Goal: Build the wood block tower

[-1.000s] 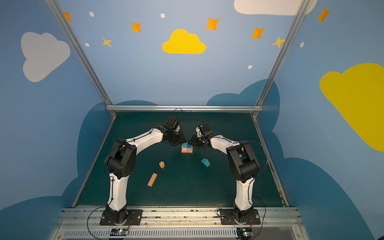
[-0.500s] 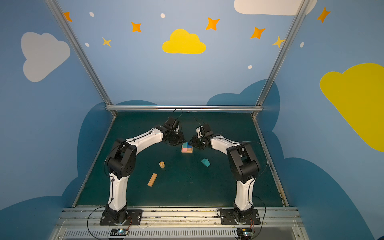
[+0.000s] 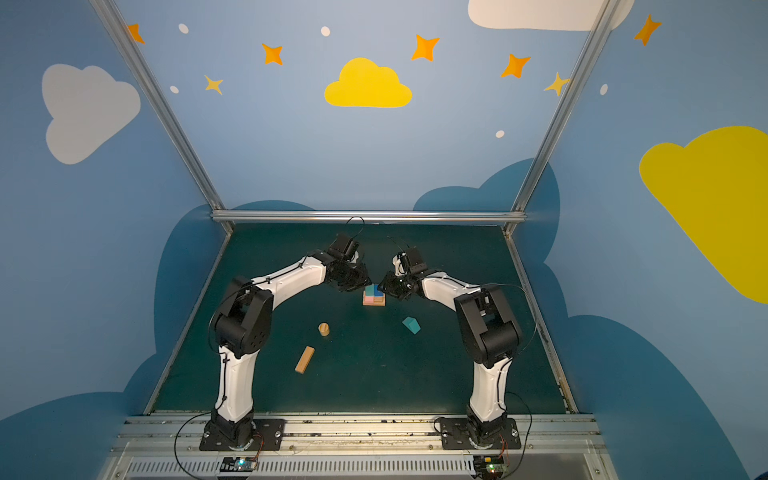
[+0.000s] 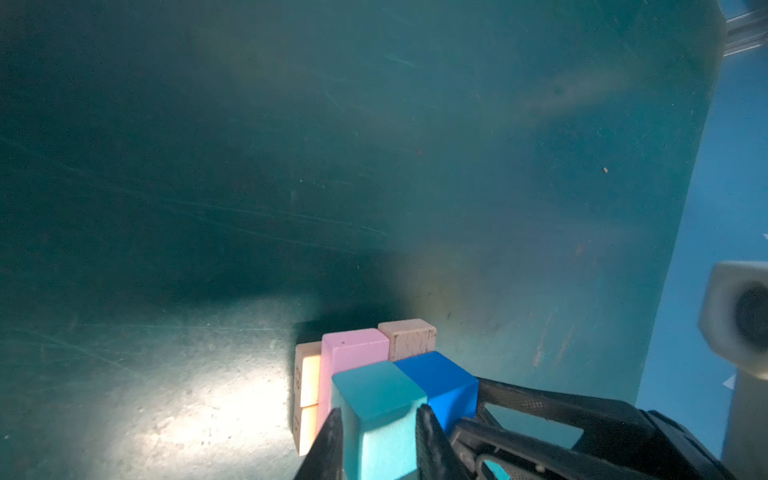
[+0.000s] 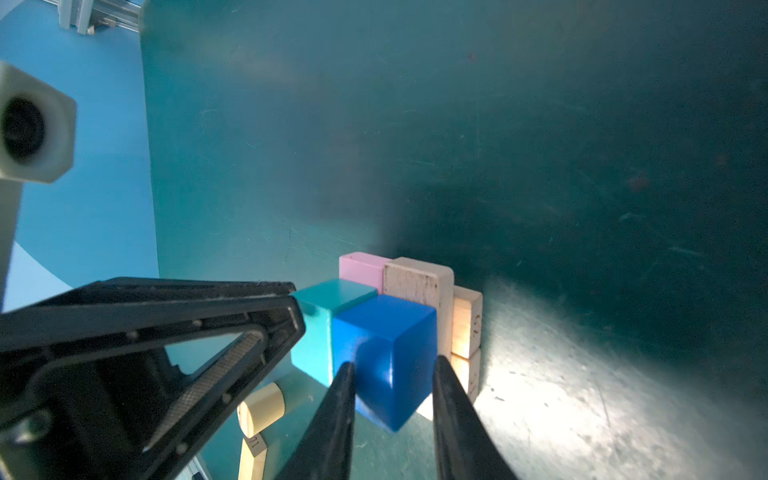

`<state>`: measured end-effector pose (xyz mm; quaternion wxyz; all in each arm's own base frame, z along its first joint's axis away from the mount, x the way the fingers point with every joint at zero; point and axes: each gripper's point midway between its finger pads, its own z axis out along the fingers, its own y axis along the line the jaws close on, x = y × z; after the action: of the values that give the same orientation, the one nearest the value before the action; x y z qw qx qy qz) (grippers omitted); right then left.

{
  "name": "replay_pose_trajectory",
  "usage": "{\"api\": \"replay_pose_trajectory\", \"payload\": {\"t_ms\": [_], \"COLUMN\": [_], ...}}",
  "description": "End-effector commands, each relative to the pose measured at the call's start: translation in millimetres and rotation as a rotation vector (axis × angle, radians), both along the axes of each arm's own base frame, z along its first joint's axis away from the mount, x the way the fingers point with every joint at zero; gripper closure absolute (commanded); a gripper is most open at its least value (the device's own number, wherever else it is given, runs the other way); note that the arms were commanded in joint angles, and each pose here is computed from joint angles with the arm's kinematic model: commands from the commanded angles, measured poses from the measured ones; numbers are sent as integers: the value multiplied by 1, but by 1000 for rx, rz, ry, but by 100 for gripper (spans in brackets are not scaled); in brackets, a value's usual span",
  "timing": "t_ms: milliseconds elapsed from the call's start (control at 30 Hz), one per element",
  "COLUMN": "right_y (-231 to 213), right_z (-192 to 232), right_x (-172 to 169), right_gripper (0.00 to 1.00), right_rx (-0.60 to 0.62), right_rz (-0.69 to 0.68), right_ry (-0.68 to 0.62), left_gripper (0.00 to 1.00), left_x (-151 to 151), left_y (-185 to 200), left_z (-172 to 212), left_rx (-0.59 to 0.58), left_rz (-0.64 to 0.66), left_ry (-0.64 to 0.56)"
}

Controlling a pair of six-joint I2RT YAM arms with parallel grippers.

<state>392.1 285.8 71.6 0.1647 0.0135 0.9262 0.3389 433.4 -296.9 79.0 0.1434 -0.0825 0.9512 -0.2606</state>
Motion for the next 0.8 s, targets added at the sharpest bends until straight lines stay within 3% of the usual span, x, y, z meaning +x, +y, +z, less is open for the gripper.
{"api": "replay_pose_trajectory", "payload": {"t_ms": [0, 767], "right_y": [1, 2], "right_z": [10, 11], "right_x": [-3, -8], "right_gripper": [70, 72], "right_rx": [19, 24], "right_rz": [-2, -1], "right_ry": [-10, -1], "left_gripper": [69, 70], "left_x": [6, 6], "left_y": [1, 0], "left_z": [1, 0], "left_rx": [0, -2], "left_rz": [9, 8], "left_ry": [-10, -10]}}
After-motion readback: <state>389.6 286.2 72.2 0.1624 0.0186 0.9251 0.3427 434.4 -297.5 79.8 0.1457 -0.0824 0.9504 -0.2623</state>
